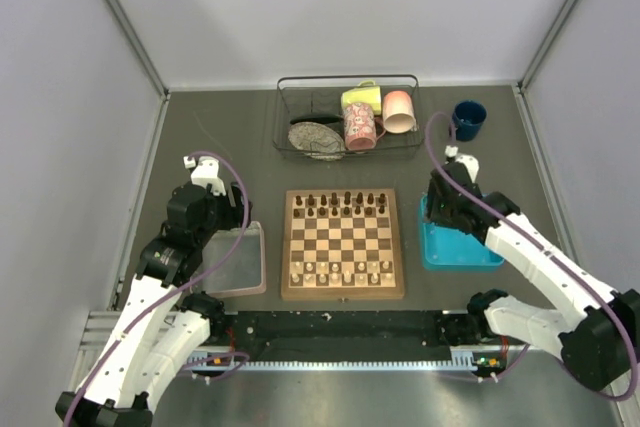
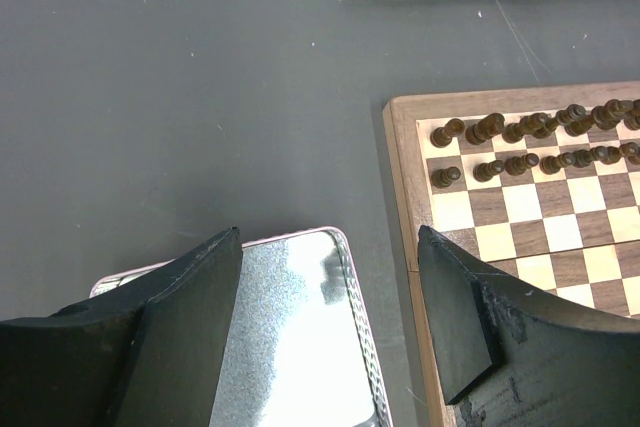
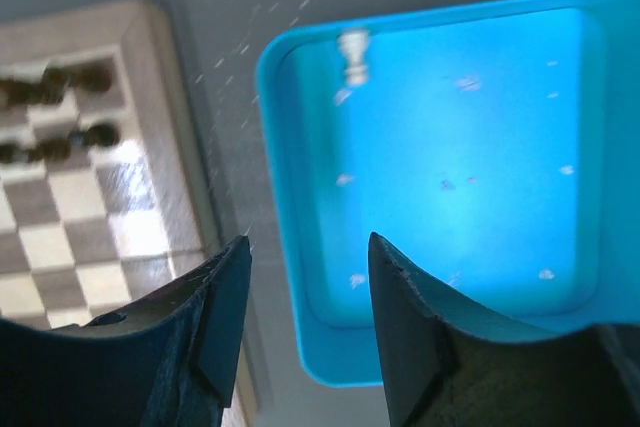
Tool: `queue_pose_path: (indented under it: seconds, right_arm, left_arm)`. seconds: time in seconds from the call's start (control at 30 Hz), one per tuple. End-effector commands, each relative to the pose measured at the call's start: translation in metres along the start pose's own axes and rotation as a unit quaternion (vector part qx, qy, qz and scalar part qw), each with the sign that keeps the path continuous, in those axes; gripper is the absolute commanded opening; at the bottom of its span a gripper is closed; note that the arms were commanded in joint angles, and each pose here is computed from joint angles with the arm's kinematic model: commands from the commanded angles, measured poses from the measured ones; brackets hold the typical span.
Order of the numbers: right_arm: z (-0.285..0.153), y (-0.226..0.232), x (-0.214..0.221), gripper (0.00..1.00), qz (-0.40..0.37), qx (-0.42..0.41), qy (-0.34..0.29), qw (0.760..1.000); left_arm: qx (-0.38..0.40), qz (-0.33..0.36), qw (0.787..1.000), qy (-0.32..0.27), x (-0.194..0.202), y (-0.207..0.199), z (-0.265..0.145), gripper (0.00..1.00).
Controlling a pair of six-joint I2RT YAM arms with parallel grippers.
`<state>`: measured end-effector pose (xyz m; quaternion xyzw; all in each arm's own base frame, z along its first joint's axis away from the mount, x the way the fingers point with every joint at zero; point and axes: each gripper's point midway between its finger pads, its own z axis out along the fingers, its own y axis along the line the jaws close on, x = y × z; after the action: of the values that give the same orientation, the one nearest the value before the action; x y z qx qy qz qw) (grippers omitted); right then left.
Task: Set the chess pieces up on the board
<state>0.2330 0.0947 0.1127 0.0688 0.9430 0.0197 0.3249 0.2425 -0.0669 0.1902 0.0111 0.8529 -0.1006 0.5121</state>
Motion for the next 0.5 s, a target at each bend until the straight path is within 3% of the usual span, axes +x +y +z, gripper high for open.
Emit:
queue_pose_path:
  seconds: [0.0, 0.23, 0.47]
  right_arm:
    - [0.004, -0.036, -0.033, 0.5, 0.084, 0.055, -0.039, 0.994]
    - [0.035, -0.056, -0.035, 0.5, 0.08, 0.059, -0.015, 0.995]
    - [0.06, -0.046, -0.032, 0.51, 0.056, 0.035, -0.001, 0.998]
  left_arm:
    - [0.013, 0.004, 1.0, -0.018, -0.008, -0.005, 0.004, 0.75]
    - [0.013, 0.004, 1.0, -0.017, -0.008, -0.005, 0.004, 0.75]
    - [0.013, 0.005, 1.0, -0.015, -0.007, -0.005, 0.005, 0.75]
